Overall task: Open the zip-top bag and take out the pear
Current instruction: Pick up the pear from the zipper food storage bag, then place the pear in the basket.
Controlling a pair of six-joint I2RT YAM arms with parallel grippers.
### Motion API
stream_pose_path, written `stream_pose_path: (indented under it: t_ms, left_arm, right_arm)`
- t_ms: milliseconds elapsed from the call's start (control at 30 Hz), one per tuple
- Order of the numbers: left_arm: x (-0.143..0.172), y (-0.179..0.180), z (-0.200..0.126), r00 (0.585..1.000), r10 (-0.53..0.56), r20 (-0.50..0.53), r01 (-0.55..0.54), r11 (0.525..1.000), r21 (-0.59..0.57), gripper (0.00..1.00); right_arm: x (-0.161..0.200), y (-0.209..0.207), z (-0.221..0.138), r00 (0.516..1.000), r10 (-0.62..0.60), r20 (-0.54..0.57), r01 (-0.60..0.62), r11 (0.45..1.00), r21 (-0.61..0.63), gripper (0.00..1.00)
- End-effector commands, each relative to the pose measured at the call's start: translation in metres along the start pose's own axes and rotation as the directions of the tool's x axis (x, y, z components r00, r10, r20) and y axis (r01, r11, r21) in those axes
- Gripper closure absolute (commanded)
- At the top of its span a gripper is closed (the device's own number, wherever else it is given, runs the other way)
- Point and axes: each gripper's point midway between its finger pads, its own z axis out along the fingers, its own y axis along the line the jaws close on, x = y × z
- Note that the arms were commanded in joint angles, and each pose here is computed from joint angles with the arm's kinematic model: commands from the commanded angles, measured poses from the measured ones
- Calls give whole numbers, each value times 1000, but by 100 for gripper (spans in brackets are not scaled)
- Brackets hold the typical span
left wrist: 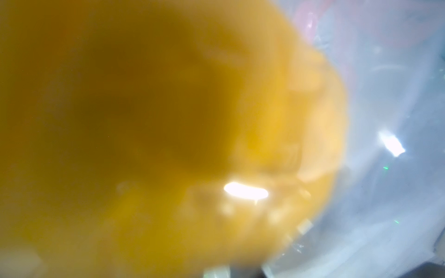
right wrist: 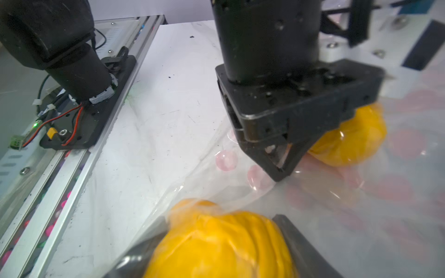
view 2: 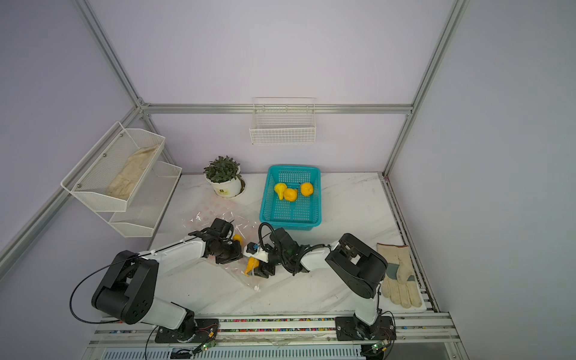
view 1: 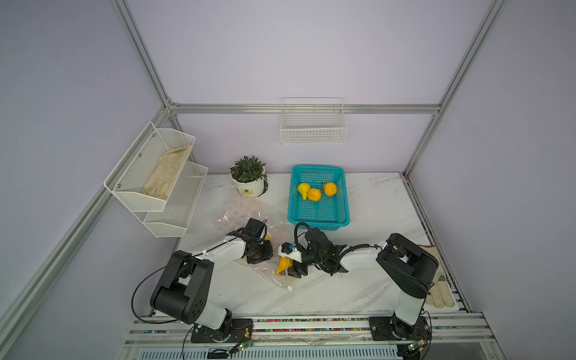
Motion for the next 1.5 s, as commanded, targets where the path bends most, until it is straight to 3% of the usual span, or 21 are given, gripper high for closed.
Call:
stream_pose_path:
  t_ms: [0, 333, 467, 633, 800, 867, 933, 1233, 1467]
  left_arm:
    - [30, 53, 15, 992, -74, -97, 54, 979, -195, 79]
    - [32, 58, 15, 989, -89, -121, 62, 976, -208, 79]
    - [27, 52, 7, 992, -77, -103, 57, 981, -187, 79]
    - [16, 34, -10, 996, -55, -64, 47, 991, -125, 77]
    - [3, 11, -39, 999, -38, 6, 38, 999, -32, 75]
    - [0, 5, -49, 999, -32, 31, 32, 999, -8, 74]
    - [-3, 0, -59, 998, -30, 52, 29, 1000, 12, 72]
    - [-10, -16, -87, 993, -21, 112, 13, 997, 74, 70]
    - [-13, -25, -105, 987, 4, 159, -22, 993, 116, 70]
  right_arm:
    - [-7, -9, -19, 1000, -10, -8, 11, 993, 119, 77]
    - [-27, 1, -86, 1000, -6, -5, 7, 986, 164, 86]
    - [-51, -25, -134, 994, 53, 92, -77, 959, 272, 87]
    - [-67, -96, -170, 965, 218, 147, -263, 833, 487, 87]
    - [-64, -184, -184, 851, 448, 274, -517, 627, 582, 87]
    - [-57, -212, -181, 796, 521, 307, -590, 557, 584, 85]
    - [-50, -235, -173, 761, 571, 309, -627, 522, 579, 84]
    - [11, -289, -109, 677, 701, 226, -674, 466, 573, 80]
    - [41, -315, -72, 639, 734, 229, -708, 445, 548, 65]
